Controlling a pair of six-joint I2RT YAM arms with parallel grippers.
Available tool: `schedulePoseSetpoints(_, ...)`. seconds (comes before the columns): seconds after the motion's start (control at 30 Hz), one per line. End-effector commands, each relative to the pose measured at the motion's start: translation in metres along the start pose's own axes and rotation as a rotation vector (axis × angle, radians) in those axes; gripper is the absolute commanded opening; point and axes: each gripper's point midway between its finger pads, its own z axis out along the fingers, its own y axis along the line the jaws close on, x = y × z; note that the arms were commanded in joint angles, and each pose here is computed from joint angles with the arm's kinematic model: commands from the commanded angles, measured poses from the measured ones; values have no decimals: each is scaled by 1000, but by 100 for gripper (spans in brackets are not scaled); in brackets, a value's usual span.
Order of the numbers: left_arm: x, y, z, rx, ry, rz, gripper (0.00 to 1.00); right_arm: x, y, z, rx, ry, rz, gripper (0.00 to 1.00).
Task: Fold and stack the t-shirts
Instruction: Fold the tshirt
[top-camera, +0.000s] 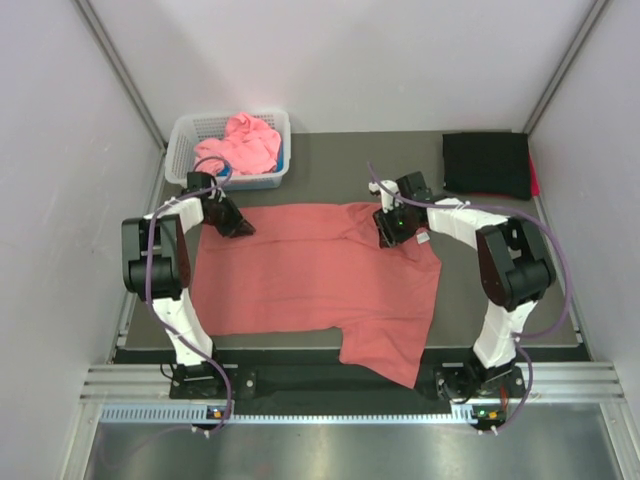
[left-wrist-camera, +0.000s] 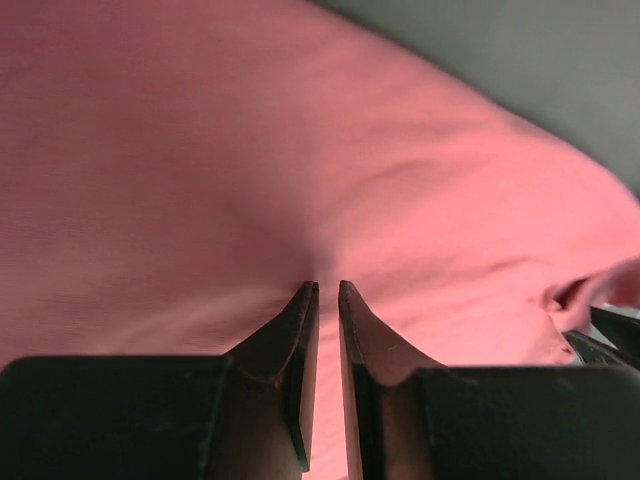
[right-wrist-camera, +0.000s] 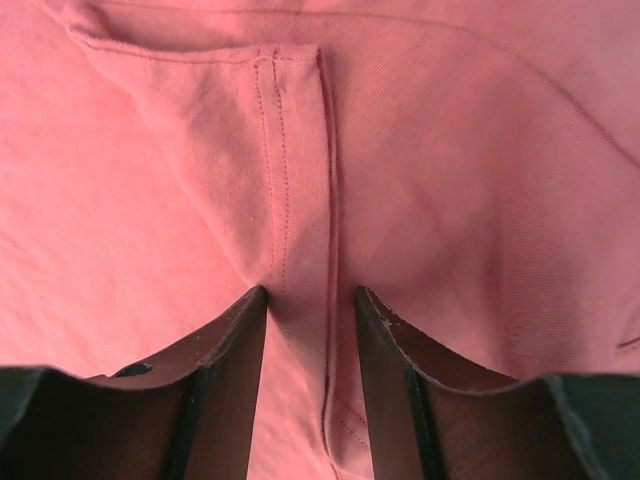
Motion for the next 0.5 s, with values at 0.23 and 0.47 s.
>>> schedulePoseSetpoints(0.23,-61,43,-42,-291,-189,51,19,-27,19,8,-60,-67,-75,42)
schedulePoseSetpoints(0.47,-63,84,-75,-479,-277,21,25,-32,22,4,-55,-83,-82,13)
